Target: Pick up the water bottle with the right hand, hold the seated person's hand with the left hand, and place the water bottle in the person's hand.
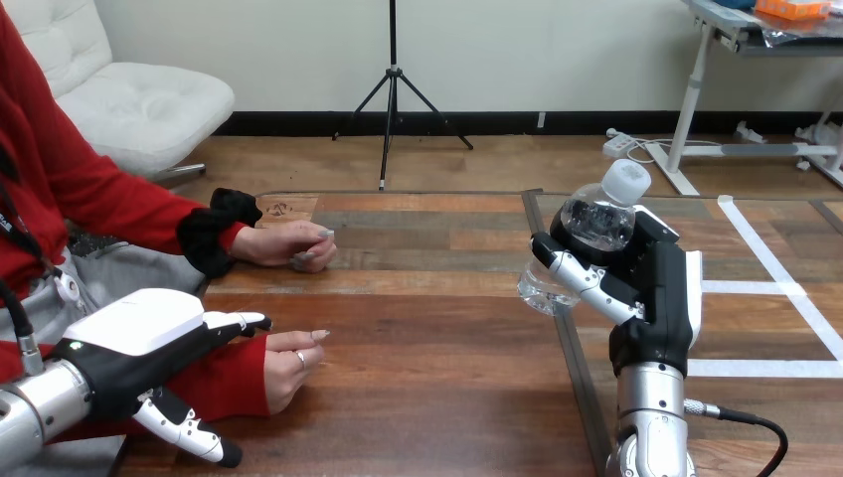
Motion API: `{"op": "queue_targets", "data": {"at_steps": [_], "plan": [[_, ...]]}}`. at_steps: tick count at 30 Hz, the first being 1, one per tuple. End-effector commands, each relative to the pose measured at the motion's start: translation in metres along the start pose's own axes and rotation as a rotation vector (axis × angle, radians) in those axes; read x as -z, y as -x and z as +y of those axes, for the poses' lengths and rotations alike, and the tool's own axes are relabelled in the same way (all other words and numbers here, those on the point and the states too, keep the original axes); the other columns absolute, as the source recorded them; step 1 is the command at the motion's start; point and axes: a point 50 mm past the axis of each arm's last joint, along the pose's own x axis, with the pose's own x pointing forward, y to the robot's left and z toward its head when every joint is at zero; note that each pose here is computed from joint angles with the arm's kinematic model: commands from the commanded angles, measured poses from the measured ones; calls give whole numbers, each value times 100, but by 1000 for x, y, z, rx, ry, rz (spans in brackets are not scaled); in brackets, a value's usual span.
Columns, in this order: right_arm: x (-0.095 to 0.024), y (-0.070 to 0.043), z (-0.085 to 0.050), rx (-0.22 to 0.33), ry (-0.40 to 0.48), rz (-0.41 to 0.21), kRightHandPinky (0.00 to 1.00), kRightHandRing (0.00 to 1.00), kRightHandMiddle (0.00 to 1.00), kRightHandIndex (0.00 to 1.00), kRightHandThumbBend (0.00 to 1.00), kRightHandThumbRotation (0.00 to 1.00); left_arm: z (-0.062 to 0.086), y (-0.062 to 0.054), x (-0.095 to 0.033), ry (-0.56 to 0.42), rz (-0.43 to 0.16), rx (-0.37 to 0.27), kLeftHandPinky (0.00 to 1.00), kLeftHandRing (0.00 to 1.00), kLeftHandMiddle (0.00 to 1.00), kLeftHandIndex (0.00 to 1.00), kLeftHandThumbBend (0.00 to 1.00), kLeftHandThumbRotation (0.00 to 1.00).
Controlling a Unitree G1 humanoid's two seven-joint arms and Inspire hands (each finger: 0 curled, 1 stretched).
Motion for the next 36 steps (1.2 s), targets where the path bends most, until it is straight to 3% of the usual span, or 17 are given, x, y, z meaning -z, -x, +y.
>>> {"op": "queue_targets", "data": {"at_steps": [1,36], "plan": [[-24,-17,9,-13,-35,-128,42,43,46,45,74,0,28,-5,4,-71,0,-94,67,80,86,90,100,42],[-24,-13,11,-34,-64,-139,40,43,46,45,75,0,15,-29,12,-162,62,-57,72,80,84,88,100,34]]}}
